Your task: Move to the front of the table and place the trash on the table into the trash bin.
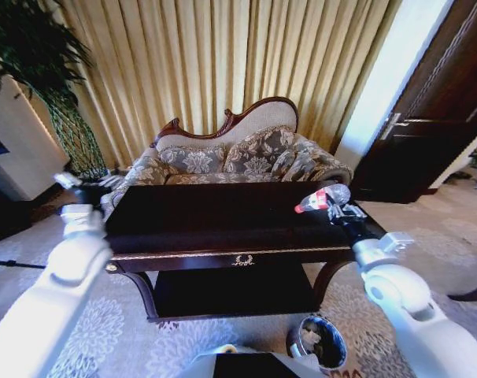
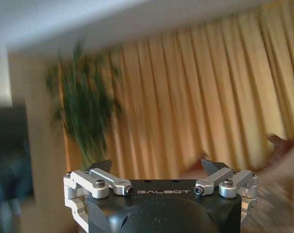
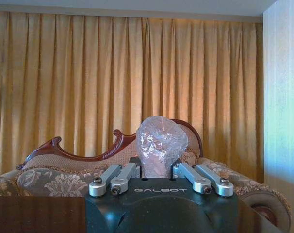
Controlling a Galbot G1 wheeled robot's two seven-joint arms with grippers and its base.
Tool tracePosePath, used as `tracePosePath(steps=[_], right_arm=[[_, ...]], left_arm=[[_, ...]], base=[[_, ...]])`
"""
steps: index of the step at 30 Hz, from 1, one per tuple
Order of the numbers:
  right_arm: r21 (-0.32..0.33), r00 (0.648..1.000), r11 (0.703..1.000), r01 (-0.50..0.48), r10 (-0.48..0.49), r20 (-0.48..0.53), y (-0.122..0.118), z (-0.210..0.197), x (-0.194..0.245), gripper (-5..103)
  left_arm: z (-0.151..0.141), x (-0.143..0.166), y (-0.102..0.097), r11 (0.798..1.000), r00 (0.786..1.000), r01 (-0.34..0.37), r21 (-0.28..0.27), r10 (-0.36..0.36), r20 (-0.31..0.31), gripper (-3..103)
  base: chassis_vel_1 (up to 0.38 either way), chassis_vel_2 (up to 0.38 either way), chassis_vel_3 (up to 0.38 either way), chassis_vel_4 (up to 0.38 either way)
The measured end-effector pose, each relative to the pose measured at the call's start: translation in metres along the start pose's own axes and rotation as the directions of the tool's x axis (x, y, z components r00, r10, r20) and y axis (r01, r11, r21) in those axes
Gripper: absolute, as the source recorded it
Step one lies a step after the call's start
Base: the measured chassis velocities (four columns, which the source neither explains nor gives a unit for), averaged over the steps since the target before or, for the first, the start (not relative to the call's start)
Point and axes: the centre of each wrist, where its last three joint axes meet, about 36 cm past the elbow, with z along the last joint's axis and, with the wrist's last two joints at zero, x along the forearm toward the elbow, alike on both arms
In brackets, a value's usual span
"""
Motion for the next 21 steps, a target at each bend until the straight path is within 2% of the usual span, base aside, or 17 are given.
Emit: tracePosePath(steps=[1,3,5,6,8,10,12,15,17,19,21], right_arm=[[0.000,1.000,1.000,0.000,0.000,0.000,0.000,0.000,0.000,25],[0.009,1.000,1.000,-0.004,0.004,-0.004,-0.001,-0.005,0.007,25],[0.009,1.000,1.000,-0.004,0.004,-0.009,-0.001,-0.008,0.014,25],[0.009,1.000,1.000,-0.004,0.004,-0.009,-0.001,-0.008,0.014,25],[0.002,1.000,1.000,-0.005,0.005,-0.015,0.001,-0.010,0.022,25],[-0.003,1.000,1.000,-0.005,0.005,-0.018,0.003,-0.010,0.025,25],[-0.014,1.000,1.000,-0.006,0.005,-0.024,0.007,-0.011,0.032,25],[-0.017,1.000,1.000,-0.009,0.008,-0.026,0.010,-0.012,0.039,25],[-0.020,1.000,1.000,-0.012,0.011,-0.019,0.014,-0.016,0.046,25],[-0.017,1.000,1.000,-0.015,0.015,-0.010,0.016,-0.021,0.051,25],[-0.016,1.000,1.000,-0.017,0.017,-0.005,0.016,-0.023,0.053,25]], left_arm=[[0.000,0.000,0.000,1.000,1.000,0.000,0.000,0.000,0.000,100],[-0.011,0.008,0.014,0.995,0.993,-0.038,0.092,0.048,-0.107,100],[-0.019,0.009,0.025,0.983,0.977,-0.080,0.166,0.111,-0.185,100],[-0.019,0.009,0.025,0.983,0.977,-0.080,0.166,0.111,-0.185,100],[-0.025,0.009,0.031,0.975,0.961,-0.113,0.193,0.156,-0.226,100],[-0.025,0.008,0.031,0.974,0.959,-0.120,0.193,0.164,-0.232,100],[-0.026,0.007,0.031,0.973,0.957,-0.140,0.184,0.181,-0.229,100],[-0.021,0.007,0.027,0.971,0.962,-0.159,0.176,0.192,-0.192,100],[-0.017,0.010,0.022,0.971,0.972,-0.177,0.161,0.198,-0.129,100],[-0.014,0.014,0.020,0.962,0.972,-0.217,0.166,0.229,-0.057,100],[-0.013,0.015,0.020,0.958,0.969,-0.236,0.163,0.244,-0.034,100]], base=[[0.000,0.000,0.000,0.000],[0.000,0.000,0.000,0.000],[0.000,0.000,0.000,0.000],[0.000,0.000,0.000,0.000],[0.000,0.000,0.000,0.000],[0.000,0.000,0.000,0.000],[0.000,0.000,0.000,0.000],[0.000,0.000,0.000,0.000],[0.000,0.000,0.000,0.000],[0.000,0.000,0.000,0.000],[0.000,0.000,0.000,0.000]])
